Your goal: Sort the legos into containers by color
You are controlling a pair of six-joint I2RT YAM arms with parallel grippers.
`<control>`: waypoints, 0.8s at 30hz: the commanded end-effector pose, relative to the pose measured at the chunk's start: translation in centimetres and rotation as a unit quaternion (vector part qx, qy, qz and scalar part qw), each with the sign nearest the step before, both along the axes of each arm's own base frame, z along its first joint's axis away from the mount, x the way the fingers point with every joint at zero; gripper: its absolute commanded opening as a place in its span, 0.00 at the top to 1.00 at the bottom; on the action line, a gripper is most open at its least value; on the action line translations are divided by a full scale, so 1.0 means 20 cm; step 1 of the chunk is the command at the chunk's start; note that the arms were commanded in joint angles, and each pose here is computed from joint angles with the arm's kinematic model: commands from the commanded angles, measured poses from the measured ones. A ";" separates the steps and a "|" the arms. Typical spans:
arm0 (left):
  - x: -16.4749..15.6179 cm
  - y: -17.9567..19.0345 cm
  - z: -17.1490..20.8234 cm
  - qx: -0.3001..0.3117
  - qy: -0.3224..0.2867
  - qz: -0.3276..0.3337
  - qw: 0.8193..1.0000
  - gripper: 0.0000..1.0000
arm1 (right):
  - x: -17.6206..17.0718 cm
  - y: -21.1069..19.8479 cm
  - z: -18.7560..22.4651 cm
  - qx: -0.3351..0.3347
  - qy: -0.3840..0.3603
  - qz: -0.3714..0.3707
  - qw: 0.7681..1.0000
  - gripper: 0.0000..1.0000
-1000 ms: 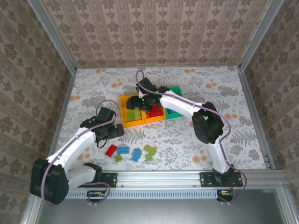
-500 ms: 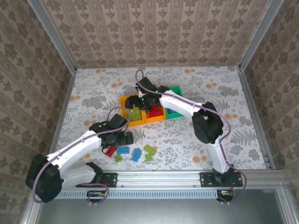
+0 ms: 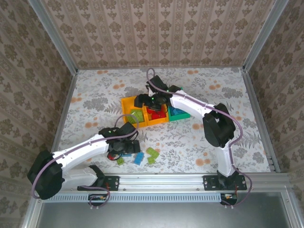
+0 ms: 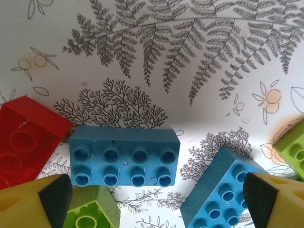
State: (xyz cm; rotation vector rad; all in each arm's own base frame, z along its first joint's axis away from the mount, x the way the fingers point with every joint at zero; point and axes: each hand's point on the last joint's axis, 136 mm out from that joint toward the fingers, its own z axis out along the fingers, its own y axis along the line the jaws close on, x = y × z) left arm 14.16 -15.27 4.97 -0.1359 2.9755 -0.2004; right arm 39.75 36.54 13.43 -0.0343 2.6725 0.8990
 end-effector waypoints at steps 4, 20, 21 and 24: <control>-0.04 0.03 -0.06 0.018 0.025 0.028 0.999 0.04 | -0.01 -0.07 0.07 0.006 -0.013 -0.005 1.000 0.15; 0.00 0.09 -0.12 0.039 0.024 0.016 0.999 0.05 | -0.02 -0.10 0.03 0.001 -0.005 -0.012 1.000 0.15; 0.00 0.10 -0.13 0.041 0.026 0.013 0.999 0.05 | -0.02 -0.10 0.03 0.000 -0.004 -0.012 1.000 0.15; 0.02 0.09 -0.13 0.040 0.023 0.010 0.999 0.05 | -0.02 -0.11 0.04 -0.001 -0.005 -0.016 1.000 0.15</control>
